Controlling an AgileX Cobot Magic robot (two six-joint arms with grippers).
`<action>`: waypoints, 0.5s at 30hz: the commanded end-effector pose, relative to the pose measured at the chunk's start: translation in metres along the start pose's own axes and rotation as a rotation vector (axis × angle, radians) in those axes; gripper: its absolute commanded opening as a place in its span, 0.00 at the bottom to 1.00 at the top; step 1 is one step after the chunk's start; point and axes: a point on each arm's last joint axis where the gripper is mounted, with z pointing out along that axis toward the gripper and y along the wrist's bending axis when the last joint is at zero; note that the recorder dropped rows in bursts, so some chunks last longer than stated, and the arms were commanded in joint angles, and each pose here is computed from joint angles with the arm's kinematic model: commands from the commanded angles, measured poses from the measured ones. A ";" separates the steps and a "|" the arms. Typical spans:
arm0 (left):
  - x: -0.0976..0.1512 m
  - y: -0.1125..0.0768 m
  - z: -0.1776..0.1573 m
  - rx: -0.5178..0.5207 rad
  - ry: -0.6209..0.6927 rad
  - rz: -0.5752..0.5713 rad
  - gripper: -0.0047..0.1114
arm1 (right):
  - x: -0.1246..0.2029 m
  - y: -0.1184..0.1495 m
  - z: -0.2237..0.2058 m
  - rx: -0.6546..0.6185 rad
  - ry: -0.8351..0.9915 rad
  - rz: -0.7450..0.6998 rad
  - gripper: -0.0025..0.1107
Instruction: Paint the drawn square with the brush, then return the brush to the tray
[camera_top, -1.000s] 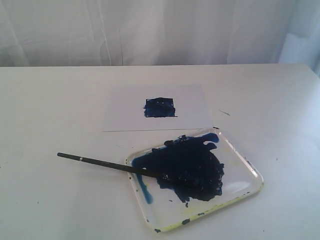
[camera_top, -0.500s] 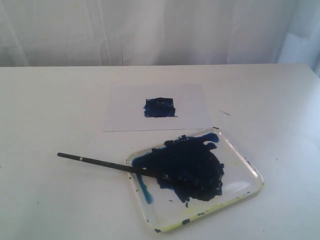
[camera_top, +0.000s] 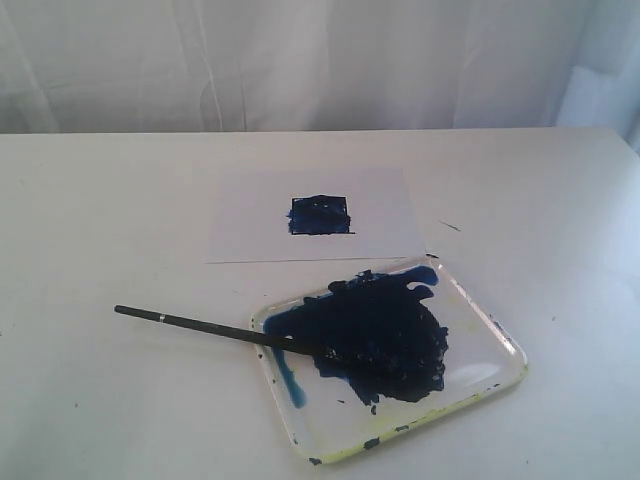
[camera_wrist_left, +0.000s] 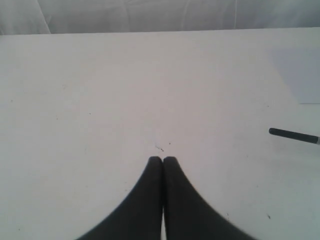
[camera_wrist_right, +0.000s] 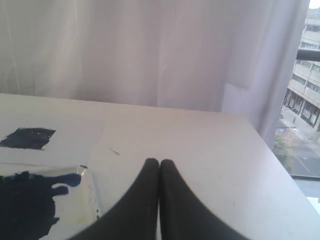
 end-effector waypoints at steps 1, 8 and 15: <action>0.006 0.000 0.000 0.004 0.053 -0.013 0.04 | 0.005 0.001 0.000 -0.010 0.039 0.020 0.02; 0.010 -0.001 0.000 0.006 0.091 -0.013 0.04 | 0.005 0.001 0.000 -0.011 0.041 0.020 0.02; 0.010 -0.001 0.000 0.006 0.091 -0.013 0.04 | 0.008 0.001 0.000 -0.015 0.065 0.011 0.02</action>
